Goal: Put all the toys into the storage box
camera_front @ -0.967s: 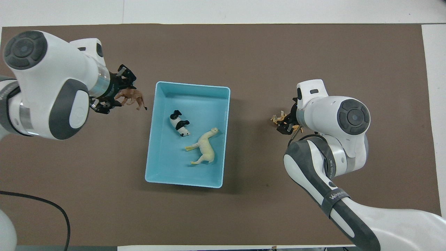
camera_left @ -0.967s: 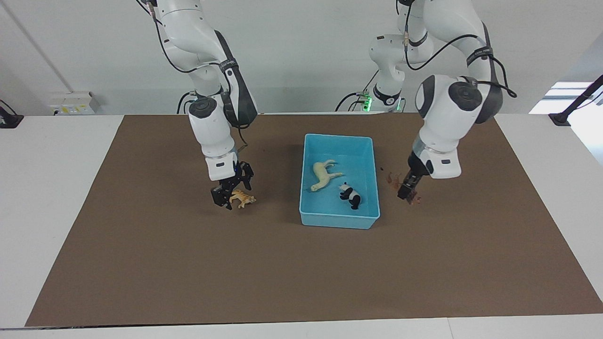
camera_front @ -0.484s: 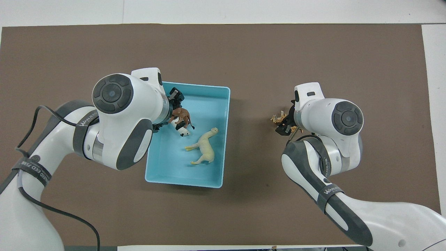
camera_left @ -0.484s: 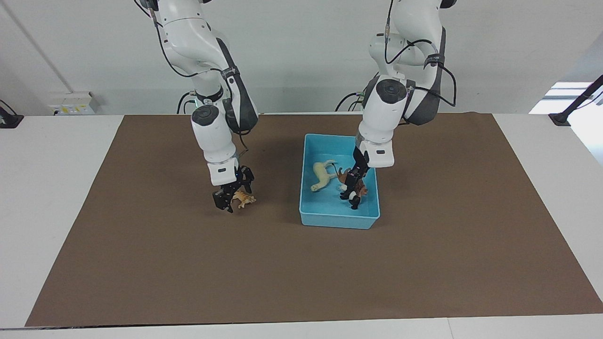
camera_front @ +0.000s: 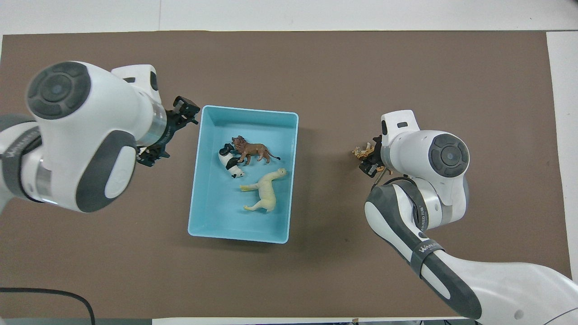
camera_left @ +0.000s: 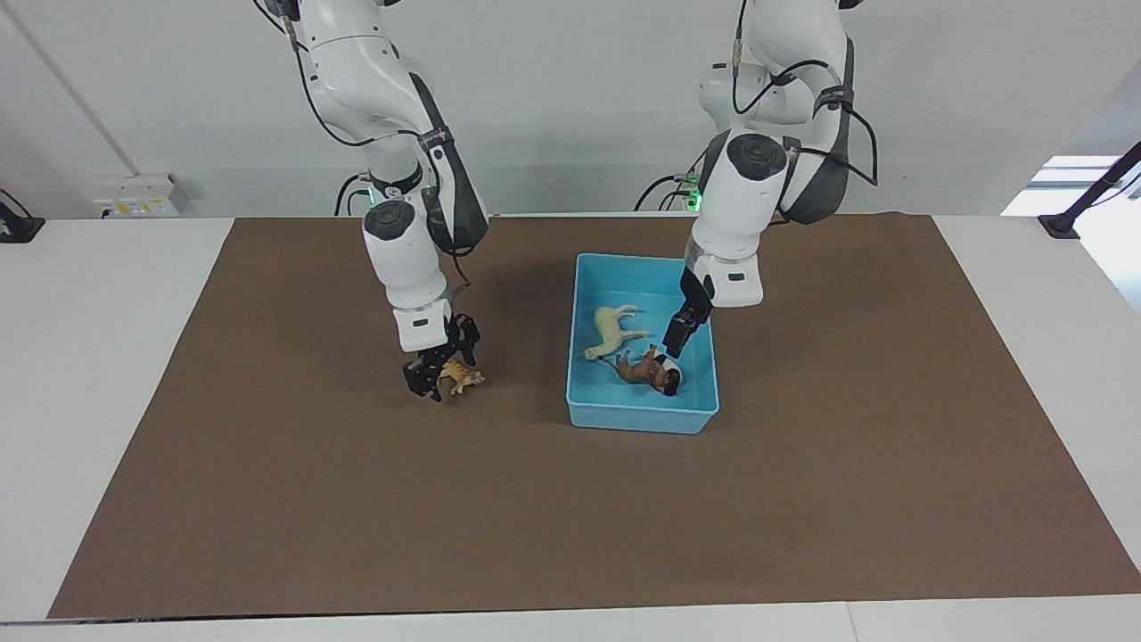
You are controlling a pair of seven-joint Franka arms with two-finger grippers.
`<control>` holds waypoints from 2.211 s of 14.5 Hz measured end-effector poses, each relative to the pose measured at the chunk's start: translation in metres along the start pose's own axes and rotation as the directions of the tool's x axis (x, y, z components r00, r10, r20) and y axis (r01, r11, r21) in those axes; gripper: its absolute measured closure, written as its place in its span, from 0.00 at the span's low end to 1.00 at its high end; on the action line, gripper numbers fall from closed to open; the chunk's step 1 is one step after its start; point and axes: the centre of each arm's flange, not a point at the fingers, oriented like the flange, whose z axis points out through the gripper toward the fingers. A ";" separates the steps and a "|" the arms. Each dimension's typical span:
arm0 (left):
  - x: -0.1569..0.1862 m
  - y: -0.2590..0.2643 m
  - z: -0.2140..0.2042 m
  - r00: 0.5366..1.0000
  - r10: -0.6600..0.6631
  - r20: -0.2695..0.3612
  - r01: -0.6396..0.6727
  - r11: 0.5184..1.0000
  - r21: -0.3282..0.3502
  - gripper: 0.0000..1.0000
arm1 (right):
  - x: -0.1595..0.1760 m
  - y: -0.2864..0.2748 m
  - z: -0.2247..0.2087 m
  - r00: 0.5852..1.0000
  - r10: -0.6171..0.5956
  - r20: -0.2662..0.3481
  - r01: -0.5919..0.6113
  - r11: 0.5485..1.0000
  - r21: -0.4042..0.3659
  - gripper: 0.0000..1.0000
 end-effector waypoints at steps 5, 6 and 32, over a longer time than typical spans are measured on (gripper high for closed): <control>0.080 -0.074 -0.046 0.925 0.369 0.094 -0.375 0.924 0.067 0.00 | 0.002 0.001 -0.009 1.000 0.019 -0.015 -0.019 1.000 -0.012 0.71; 0.089 -0.084 -0.049 0.886 0.449 0.115 -0.457 0.887 0.064 0.00 | 0.002 0.001 -0.009 1.000 0.020 -0.014 -0.020 1.000 -0.012 0.71; 0.089 -0.121 -0.072 0.709 0.696 0.116 -0.703 0.711 0.033 0.00 | -0.002 -0.002 -0.005 0.985 0.168 0.043 -0.169 0.985 0.027 0.25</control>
